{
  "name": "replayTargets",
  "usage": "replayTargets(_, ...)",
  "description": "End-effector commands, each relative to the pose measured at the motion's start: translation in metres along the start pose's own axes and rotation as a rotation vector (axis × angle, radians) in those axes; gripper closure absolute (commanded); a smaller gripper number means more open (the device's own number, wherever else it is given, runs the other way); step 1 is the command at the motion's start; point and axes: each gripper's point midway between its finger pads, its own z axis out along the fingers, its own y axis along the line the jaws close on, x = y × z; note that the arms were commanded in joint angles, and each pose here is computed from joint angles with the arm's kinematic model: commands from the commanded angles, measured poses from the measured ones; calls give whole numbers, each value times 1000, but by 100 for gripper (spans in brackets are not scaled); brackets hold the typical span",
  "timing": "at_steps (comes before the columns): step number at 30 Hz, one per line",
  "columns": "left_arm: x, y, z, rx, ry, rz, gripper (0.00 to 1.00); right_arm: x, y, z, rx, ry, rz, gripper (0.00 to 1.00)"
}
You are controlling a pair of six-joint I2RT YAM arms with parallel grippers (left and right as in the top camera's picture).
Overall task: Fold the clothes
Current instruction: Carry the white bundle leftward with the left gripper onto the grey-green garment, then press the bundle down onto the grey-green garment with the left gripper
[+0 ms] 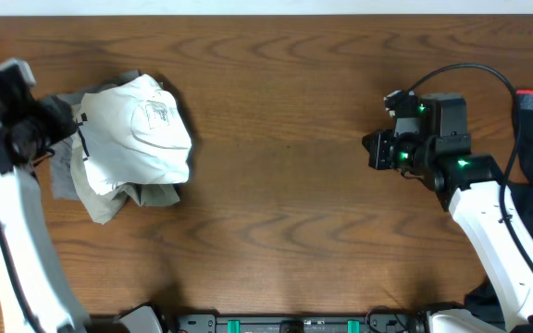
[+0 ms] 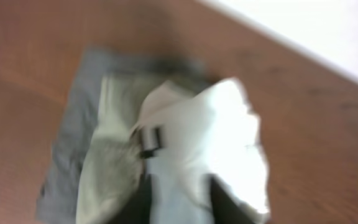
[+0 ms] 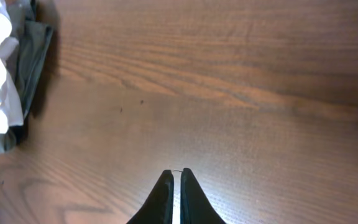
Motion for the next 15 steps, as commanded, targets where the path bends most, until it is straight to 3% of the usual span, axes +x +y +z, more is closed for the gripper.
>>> replayTargets(1, 10, -29, 11, 87, 41, 93, 94, -9, -5, -3, 28, -37, 26, 94)
replayTargets(5, 44, -43, 60, 134, 172, 202, 94, -15, -4, -3, 22, -61, 41, 93)
replayTargets(8, 71, -19, 105, 46, 297, 200, 94, -14, -4, -3, 22, -58, 44, 93)
replayTargets(12, 95, 50, 152, -225, 380, 21, 94, -11, -3, -3, 14, -45, 47, 93)
replayTargets(15, 115, 69, 184, -209, 430, -43, 94, -9, -3, -3, 16, -38, 49, 94)
